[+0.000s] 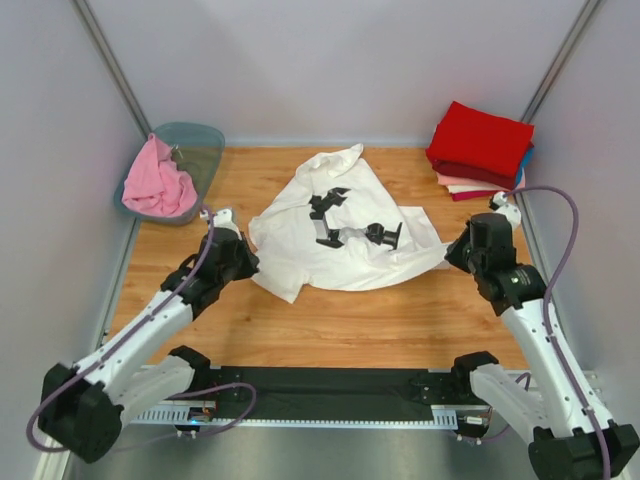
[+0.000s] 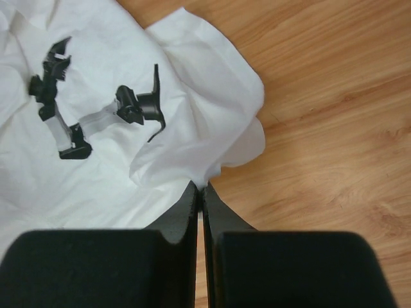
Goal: Fold and stack the t-shirts
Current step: Flatten the tshirt out
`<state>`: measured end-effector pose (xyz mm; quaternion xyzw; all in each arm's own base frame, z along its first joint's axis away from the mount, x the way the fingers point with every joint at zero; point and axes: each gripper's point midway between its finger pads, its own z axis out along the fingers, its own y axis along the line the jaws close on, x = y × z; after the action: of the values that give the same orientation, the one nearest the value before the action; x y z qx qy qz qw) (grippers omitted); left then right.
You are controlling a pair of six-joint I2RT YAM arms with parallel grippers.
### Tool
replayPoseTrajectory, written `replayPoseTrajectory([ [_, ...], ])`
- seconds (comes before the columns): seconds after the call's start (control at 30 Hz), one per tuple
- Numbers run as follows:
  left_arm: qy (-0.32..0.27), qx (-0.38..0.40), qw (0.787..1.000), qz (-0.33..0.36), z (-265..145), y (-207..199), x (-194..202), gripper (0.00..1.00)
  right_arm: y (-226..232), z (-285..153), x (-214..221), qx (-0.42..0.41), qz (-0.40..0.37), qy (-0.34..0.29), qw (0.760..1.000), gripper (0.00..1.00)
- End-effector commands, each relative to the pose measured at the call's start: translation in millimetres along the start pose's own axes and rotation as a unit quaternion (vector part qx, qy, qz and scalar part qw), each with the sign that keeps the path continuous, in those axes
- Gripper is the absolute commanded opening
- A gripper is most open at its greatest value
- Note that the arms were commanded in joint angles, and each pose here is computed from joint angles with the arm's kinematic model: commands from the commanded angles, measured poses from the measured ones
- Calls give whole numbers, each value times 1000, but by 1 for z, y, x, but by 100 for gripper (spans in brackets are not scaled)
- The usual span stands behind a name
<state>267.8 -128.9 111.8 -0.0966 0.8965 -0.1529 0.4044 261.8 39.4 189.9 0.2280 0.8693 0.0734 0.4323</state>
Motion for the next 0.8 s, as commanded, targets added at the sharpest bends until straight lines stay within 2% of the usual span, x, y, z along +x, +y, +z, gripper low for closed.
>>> replayPoseTrajectory([
  [0.0,-63,27,998,16,-48,-15,-45,0,10,-30,-36,-19,11,-50,998,0],
  [0.03,-74,33,996,26,-59,-18,-53,0,14,-39,-47,-28,14,-63,998,0],
  [0.07,-110,53,992,26,-84,-29,-77,0,15,-47,-53,-30,13,-69,997,0],
  [0.1,-114,42,992,38,-96,-24,-82,0,16,-54,-58,-32,13,-74,997,0],
  [0.13,-148,51,987,41,-122,-32,-109,0,23,-72,-77,-44,18,-97,994,0],
  [0.2,-169,26,982,73,-151,-23,-126,0,22,-92,-91,-47,19,-117,992,1],
  [0.23,-209,41,975,72,-182,-31,-152,0,27,-114,-108,-64,25,-147,987,1],
  [0.3,-240,48,966,88,-213,-34,-170,0,29,-135,-120,-77,28,-167,983,0],
  [0.33,-278,69,955,84,-246,-42,-191,0,30,-144,-125,-83,27,-176,980,0],
  [0.4,-310,93,942,95,-279,-50,-207,0,32,-171,-140,-98,32,-200,974,1],
  [0.43,-344,116,927,92,-311,-58,-224,0,30,-182,-145,-102,32,-212,971,1],
  [0.53,-400,183,889,125,-369,-85,-249,0,24,-226,-165,-118,47,-267,955,1],
  [0.6,-416,228,867,153,-395,-103,-255,0,20,-258,-179,-131,56,-306,941,1],
  [0.63,-441,242,849,164,-420,-107,-263,0,18,-268,-182,-133,57,-316,937,1],
  [0.73,-472,274,817,185,-449,-124,-276,0,17,-287,-194,-135,54,-333,931,0],
  [0.77,-472,272,818,186,-445,-130,-285,0,18,-289,-198,-133,56,-338,930,0],
])
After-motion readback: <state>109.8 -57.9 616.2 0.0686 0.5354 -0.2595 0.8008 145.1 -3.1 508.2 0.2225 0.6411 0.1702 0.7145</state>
